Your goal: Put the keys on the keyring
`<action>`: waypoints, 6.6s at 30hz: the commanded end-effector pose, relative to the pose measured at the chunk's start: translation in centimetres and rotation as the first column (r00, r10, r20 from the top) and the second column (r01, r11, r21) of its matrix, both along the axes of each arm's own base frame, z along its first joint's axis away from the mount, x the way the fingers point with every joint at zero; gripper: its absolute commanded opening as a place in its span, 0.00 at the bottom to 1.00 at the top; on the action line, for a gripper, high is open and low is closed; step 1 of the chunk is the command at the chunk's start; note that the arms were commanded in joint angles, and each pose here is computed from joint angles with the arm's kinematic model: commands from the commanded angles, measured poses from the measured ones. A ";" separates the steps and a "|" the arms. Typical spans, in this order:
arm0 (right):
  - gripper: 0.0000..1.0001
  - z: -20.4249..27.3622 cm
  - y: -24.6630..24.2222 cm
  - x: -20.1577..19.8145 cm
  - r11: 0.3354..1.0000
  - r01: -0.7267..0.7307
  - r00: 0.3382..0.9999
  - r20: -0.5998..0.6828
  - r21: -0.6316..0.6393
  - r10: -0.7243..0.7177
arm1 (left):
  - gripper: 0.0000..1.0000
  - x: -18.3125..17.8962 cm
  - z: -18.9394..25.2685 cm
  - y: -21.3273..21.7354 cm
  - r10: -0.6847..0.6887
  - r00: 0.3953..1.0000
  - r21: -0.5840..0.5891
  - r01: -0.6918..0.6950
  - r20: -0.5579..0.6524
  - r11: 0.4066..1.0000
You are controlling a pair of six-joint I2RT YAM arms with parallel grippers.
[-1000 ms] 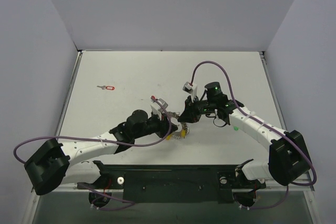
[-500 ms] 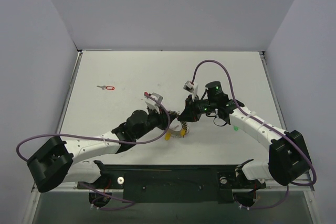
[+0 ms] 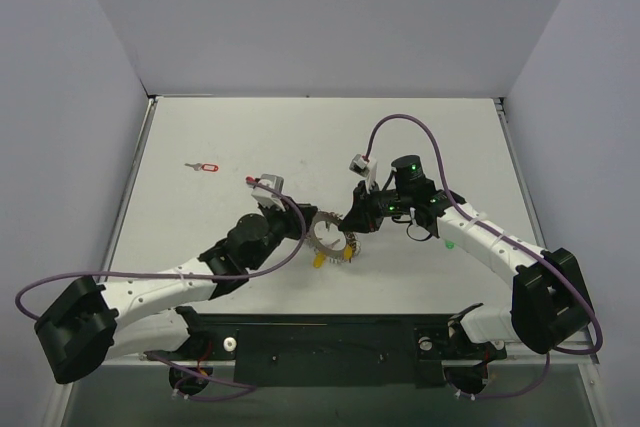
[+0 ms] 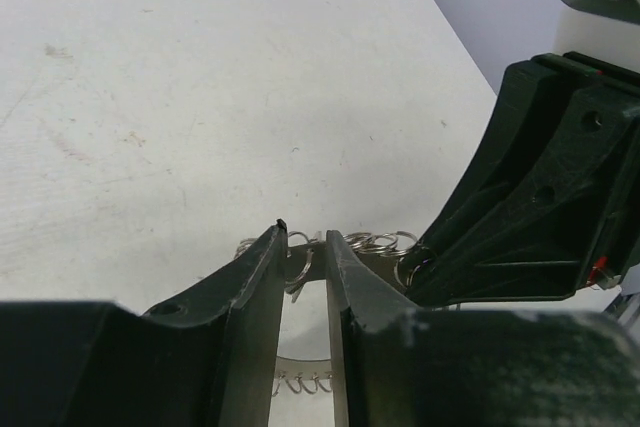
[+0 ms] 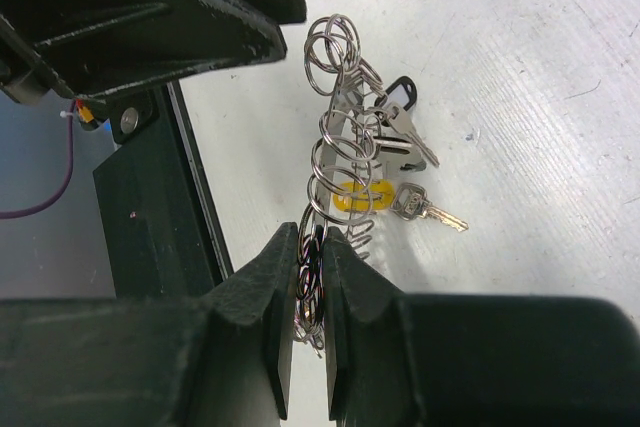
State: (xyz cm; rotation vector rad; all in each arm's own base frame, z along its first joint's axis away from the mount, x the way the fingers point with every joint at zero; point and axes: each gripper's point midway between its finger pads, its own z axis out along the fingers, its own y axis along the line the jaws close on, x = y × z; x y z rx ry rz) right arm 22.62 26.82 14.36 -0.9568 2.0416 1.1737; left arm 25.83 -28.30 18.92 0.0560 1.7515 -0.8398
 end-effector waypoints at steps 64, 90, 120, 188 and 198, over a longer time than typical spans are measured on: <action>0.00 0.7 -0.4 -1.4 0.992 -0.122 0.992 0.025 0.025 0.121 | 0.24 -1.2 -1.7 -1.9 -0.132 0.942 -0.293 0.038 -0.308 0.955; 0.54 2.9 -6.7 -4.8 0.940 -0.307 0.919 0.211 -0.152 0.334 | 0.00 -4.7 4.9 -3.6 -0.488 0.823 0.359 0.379 0.291 0.853; 0.65 10.4 -8.3 -11.8 0.771 -0.588 0.736 0.233 -0.244 0.636 | 0.00 -8.9 7.9 -5.9 -0.718 0.579 0.405 0.594 0.386 0.696; 0.37 11.5 -4.8 -11.9 0.817 -0.572 0.759 0.333 -0.071 0.560 | 0.00 -12.0 10.0 -6.2 -0.613 0.511 0.070 0.732 0.603 0.678; 0.30 10.7 -4.0 -9.7 0.807 -0.568 0.744 0.318 -0.164 0.588 | 0.00 -12.1 10.4 -6.7 -0.610 0.516 0.027 0.750 0.601 0.660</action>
